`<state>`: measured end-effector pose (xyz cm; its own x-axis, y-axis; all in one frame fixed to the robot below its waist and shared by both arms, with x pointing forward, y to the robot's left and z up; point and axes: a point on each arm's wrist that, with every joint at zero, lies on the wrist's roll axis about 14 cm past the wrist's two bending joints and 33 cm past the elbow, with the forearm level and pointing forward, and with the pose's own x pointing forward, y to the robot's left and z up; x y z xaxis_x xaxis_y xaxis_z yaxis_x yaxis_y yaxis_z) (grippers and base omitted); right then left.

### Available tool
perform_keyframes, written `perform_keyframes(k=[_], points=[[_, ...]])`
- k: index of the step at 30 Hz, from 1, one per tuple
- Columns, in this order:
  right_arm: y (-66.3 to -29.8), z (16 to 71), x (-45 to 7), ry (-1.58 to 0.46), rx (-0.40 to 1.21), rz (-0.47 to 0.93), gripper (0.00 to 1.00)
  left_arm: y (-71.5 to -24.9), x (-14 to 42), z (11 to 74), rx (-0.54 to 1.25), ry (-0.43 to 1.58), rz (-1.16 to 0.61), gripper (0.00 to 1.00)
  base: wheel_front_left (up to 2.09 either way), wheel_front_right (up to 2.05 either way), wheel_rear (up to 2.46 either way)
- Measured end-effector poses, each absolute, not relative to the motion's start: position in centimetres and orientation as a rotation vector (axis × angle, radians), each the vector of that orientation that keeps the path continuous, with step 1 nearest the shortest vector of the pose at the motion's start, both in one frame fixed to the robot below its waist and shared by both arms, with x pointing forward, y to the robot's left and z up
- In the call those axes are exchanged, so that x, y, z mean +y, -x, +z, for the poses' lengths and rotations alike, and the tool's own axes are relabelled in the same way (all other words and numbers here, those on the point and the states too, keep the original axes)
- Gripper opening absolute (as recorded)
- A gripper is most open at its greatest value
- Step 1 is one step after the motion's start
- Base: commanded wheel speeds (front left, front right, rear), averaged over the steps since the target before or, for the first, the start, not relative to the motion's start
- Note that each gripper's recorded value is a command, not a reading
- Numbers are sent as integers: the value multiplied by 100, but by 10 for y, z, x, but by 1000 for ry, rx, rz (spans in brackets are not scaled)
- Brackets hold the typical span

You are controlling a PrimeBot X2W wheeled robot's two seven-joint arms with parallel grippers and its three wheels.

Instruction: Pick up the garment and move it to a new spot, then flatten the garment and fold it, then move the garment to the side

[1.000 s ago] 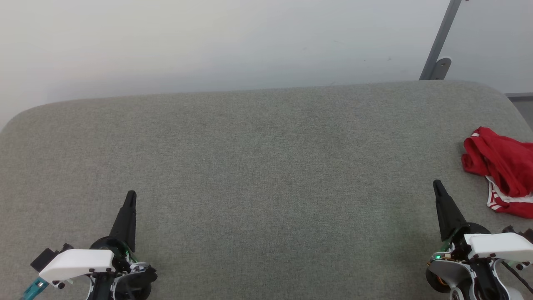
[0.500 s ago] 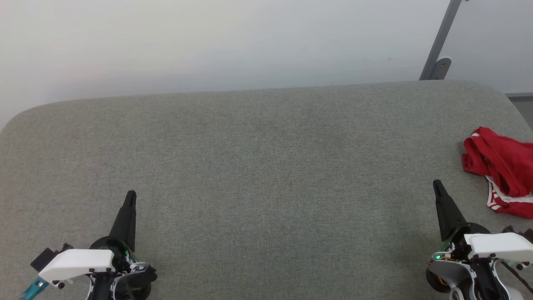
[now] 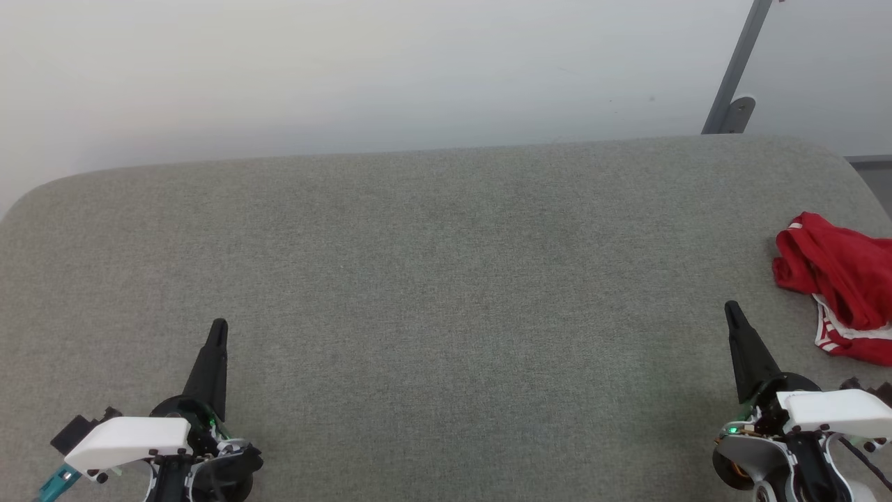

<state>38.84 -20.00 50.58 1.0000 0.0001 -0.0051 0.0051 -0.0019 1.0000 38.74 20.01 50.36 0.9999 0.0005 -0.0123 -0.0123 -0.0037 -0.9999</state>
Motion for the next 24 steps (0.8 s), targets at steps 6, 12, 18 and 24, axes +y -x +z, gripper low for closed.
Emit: perform_keyframes(k=[6,12,18,24], points=[[-388,506,-200,-1573,4,-4,0,-387,200,504,9,1574,10,0,0,0,0],[-388,506,-200,-1573,4,-4,0,-387,200,504,11,1575,9,0,0,0,0],[-388,506,-200,-1573,4,-4,0,-387,200,504,10,1575,9,0,0,0,0],[-388,506,-200,-1573,4,-4,0,-387,200,504,10,1576,9,0,0,0,0]])
